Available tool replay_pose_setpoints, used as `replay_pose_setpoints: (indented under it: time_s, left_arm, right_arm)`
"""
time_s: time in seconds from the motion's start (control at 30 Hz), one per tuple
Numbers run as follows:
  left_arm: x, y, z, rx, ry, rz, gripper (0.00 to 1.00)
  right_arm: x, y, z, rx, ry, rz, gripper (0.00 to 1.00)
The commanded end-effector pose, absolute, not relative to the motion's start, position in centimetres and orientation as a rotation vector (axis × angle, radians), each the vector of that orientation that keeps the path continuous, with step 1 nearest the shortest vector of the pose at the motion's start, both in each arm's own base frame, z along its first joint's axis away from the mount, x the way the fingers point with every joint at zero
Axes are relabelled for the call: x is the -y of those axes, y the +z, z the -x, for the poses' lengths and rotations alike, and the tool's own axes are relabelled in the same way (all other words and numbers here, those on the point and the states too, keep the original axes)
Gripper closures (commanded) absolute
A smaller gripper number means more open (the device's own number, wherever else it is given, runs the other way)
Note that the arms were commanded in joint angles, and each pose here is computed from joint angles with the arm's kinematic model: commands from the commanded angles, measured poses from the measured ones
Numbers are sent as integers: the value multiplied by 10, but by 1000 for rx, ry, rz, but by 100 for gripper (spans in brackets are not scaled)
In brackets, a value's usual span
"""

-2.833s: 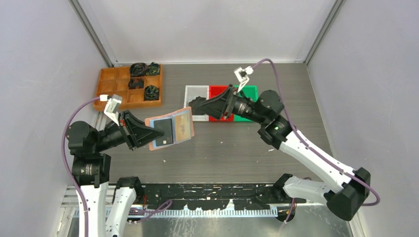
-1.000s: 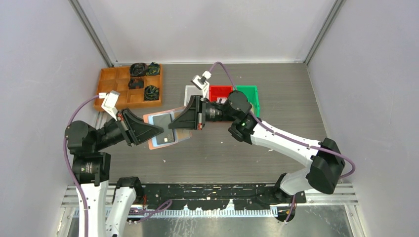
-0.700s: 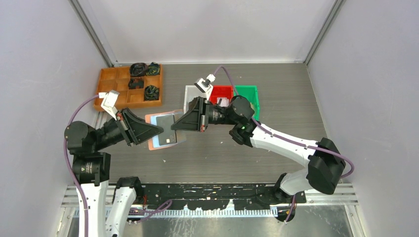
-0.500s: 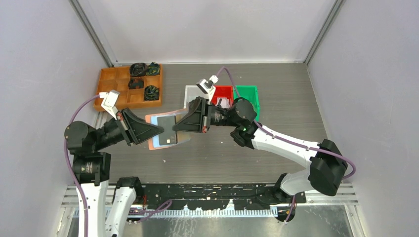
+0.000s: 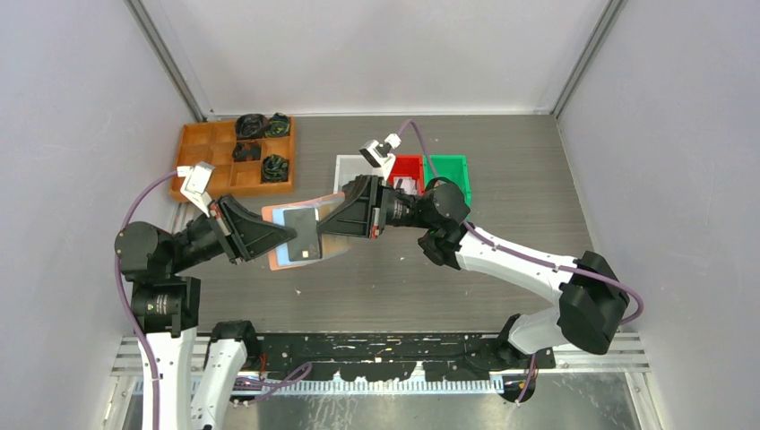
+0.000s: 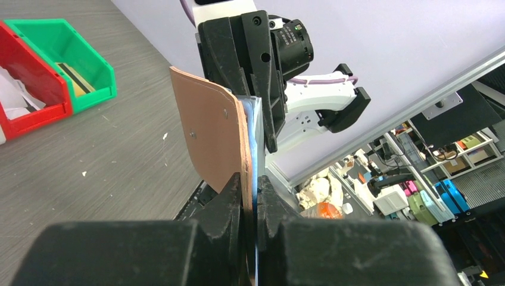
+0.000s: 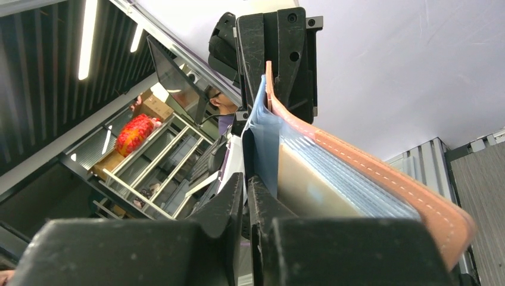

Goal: Take the credit cards out of the card holder
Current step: Remove the credit card from the card holder.

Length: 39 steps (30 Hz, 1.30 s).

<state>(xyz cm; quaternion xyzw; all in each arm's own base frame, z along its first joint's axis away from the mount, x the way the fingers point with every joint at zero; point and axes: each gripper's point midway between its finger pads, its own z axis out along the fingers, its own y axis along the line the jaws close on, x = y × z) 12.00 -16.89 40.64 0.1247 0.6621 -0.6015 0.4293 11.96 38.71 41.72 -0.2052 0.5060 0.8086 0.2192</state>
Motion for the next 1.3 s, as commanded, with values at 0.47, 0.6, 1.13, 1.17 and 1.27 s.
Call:
replay_pose_setpoints:
  time_s: [0.47,0.6,1.13,1.17,1.27]
  left_arm:
    - [167,420,-123,-1594,-1448,-343,100]
    - [167,420,-124,-1593,-1445,-338,100]
    - [166,423,-128,-1584,-1429,-324,100]
    - [166,423,-129,-1584,-1429,-322,100]
    - [166,425,-127,-1579,-1429,-326,100]
  right_arm:
    - [-356,436,-130,-1262,2146,473,99]
    - [-360,438,-124,-1256,2173,500,99]
    - [-376,439,-109,-1272,2220,583,63]
    - [-378,437,-110,-1286,2219,587,62]
    - [-381,430,-114,-1314,2212,570,60]
